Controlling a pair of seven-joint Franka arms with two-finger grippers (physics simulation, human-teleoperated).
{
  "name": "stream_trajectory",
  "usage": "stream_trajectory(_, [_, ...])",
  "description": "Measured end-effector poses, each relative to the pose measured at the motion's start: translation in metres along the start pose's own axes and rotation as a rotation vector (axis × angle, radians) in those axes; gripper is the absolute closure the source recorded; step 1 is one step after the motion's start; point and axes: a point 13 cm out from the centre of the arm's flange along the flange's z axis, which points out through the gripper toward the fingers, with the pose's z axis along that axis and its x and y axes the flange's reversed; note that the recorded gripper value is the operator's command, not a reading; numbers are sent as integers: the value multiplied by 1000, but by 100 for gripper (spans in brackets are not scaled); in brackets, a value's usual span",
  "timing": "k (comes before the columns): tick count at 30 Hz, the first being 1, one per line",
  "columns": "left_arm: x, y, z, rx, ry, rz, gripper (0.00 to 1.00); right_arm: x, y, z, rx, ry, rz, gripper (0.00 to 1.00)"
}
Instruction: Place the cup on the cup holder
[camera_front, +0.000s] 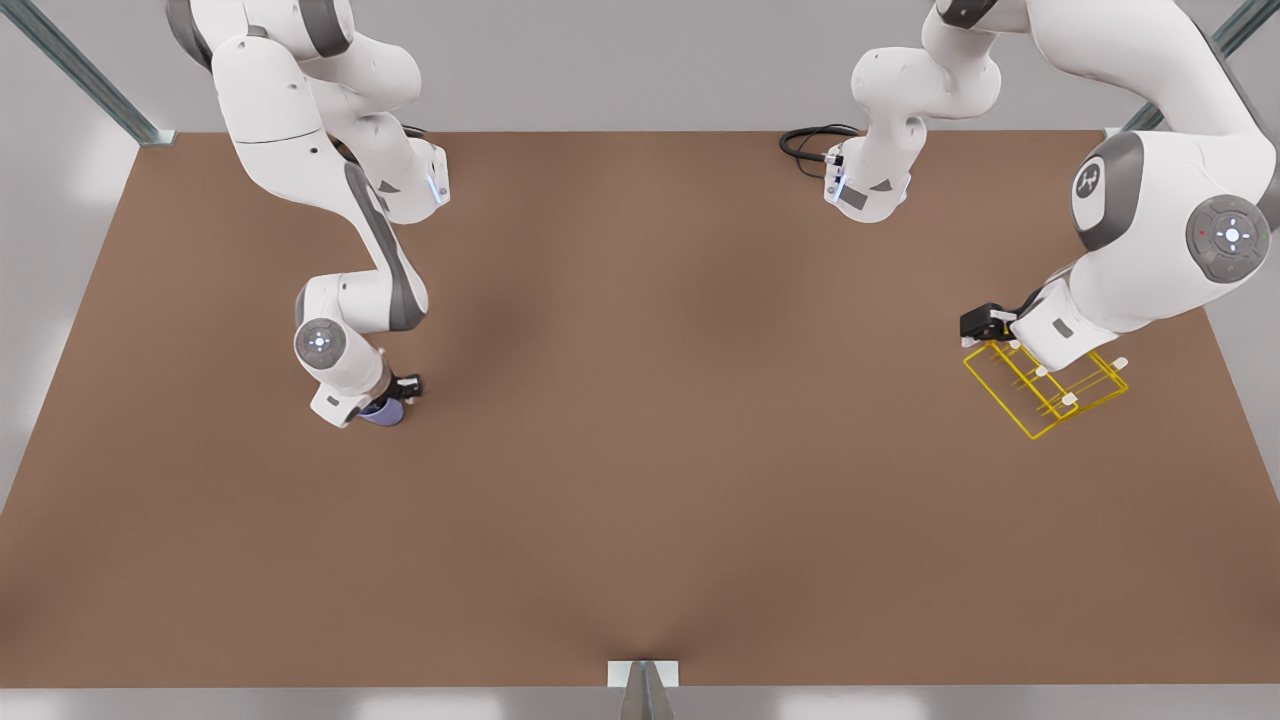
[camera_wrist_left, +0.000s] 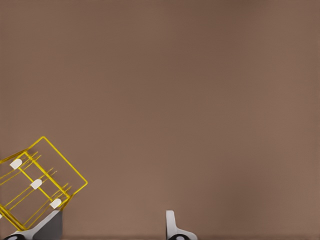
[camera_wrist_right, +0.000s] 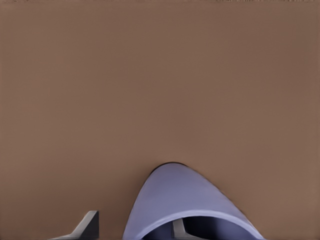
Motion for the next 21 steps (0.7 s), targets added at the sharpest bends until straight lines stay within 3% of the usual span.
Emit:
stream_trajectory(9, [-5, 0, -7, 0, -19, 0, 0, -6, -10, -8, 6, -5, -3, 79])
stream_trajectory(17, [-7, 2, -5, -1, -17, -2, 0, -20, -9, -24, 5, -18, -13, 79])
stream_trajectory(21, [-8, 3, -5, -2, -18, -3, 0, -62, 23, -70, -16, -76, -44, 79])
